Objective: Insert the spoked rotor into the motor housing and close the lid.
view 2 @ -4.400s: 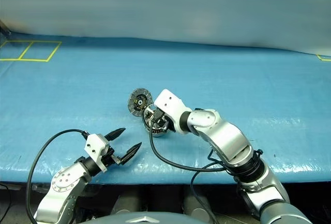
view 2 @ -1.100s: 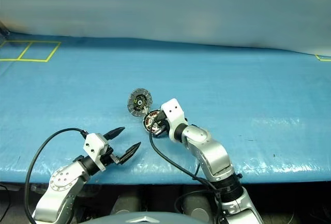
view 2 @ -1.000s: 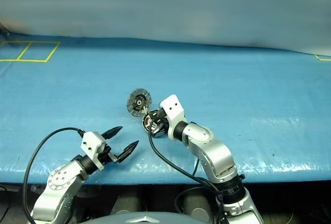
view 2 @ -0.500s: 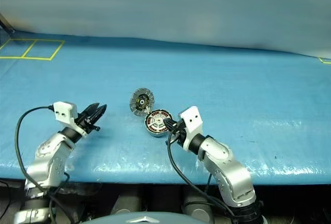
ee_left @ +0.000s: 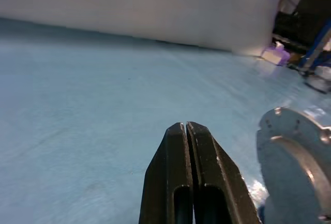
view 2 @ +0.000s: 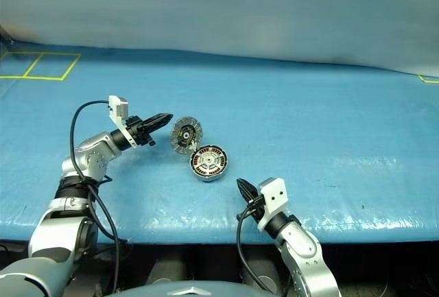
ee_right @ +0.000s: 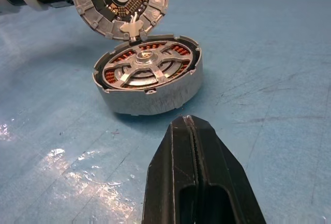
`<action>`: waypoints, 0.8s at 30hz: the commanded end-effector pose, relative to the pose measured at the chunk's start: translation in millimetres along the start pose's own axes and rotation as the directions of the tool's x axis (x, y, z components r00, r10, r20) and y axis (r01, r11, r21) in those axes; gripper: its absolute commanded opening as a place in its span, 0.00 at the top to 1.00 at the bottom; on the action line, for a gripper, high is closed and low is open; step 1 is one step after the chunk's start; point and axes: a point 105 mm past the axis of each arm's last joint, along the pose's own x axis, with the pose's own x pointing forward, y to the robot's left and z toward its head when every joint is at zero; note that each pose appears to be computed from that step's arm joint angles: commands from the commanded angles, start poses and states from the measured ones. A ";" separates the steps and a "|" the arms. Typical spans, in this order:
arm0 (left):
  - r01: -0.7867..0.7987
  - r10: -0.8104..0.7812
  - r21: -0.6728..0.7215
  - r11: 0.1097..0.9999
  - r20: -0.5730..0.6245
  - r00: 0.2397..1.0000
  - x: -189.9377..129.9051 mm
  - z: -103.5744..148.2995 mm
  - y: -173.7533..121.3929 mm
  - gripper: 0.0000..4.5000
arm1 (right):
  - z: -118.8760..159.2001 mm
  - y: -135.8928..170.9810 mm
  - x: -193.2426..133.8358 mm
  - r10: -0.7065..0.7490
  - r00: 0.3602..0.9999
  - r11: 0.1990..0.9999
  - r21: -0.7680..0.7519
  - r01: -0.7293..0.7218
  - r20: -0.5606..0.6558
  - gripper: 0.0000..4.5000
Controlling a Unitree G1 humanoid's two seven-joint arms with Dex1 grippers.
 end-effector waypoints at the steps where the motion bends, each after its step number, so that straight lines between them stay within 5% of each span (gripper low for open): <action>1: 0.064 -0.064 0.000 0.998 -0.061 0.996 10.6 -1.4 -8.2 0.98 | 10.9 1.4 1.4 -0.002 0.998 1.000 -0.021 0.004 0.060 1.00; 24: 0.315 -0.318 -0.040 0.948 -0.156 0.935 49.2 -39.0 -71.3 0.98 | -5.2 4.2 12.0 0.099 0.994 0.995 0.016 -0.100 0.039 1.00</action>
